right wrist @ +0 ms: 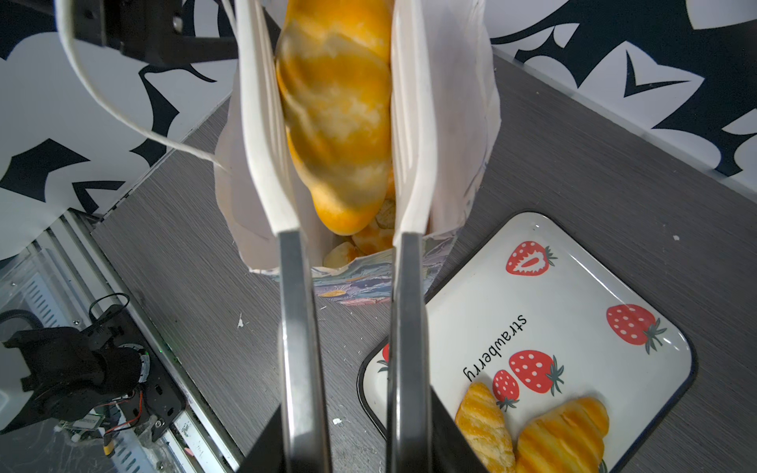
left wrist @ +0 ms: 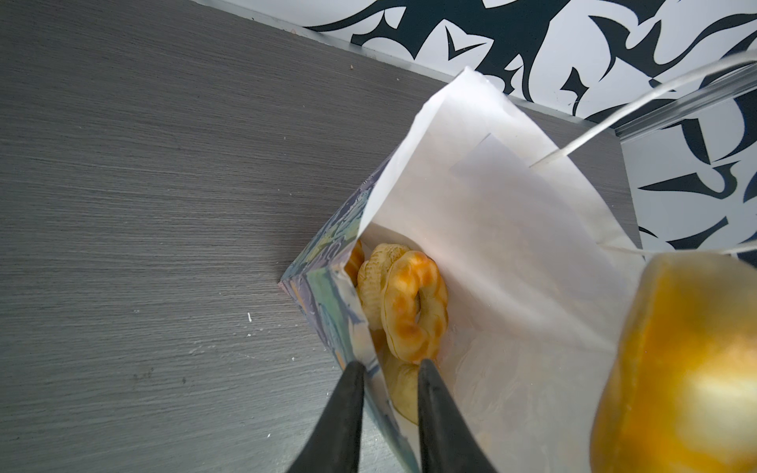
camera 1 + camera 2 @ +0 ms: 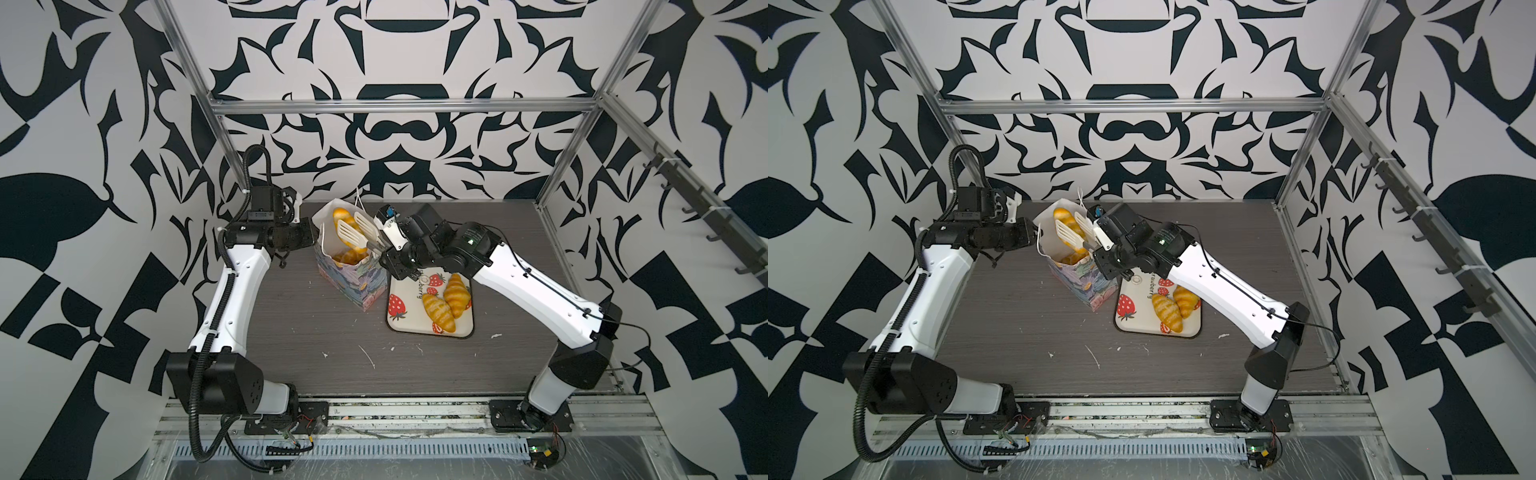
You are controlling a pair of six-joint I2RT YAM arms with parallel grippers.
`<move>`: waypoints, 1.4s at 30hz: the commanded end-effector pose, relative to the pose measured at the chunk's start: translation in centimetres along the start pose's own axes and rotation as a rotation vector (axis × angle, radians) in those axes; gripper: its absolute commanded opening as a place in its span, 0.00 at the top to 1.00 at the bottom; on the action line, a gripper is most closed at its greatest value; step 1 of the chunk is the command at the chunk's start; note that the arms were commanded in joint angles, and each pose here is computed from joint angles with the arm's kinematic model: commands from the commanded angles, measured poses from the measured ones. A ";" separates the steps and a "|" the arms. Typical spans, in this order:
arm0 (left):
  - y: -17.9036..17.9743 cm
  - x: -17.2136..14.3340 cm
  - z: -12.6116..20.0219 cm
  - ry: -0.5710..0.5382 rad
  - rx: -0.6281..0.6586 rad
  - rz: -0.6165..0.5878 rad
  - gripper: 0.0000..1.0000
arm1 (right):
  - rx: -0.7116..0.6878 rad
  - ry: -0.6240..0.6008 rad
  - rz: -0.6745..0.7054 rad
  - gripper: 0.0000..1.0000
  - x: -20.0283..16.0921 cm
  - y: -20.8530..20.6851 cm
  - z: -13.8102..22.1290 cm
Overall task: Pack bread into a paper bag
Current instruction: Place the bread in the paper bag.
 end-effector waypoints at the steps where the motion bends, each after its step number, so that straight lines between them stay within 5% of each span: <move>1: -0.4 -0.6 0.6 0.014 -0.007 -0.002 0.73 | 0.031 -0.114 0.004 0.58 2.0 0.6 2.6; 42: -0.4 -0.5 0.7 0.011 -0.007 -0.005 0.73 | 0.033 -0.133 0.015 0.51 2.7 0.8 3.5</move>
Point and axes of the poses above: each gripper's point midway between its finger pads, its own z axis back along the fingers, its own y axis along the line the jaws close on, x = y × z, the point moved 8 cm from there along z, back along the fingers, and after that the axes turned 11 degrees about -z, right-handed, at the moved point
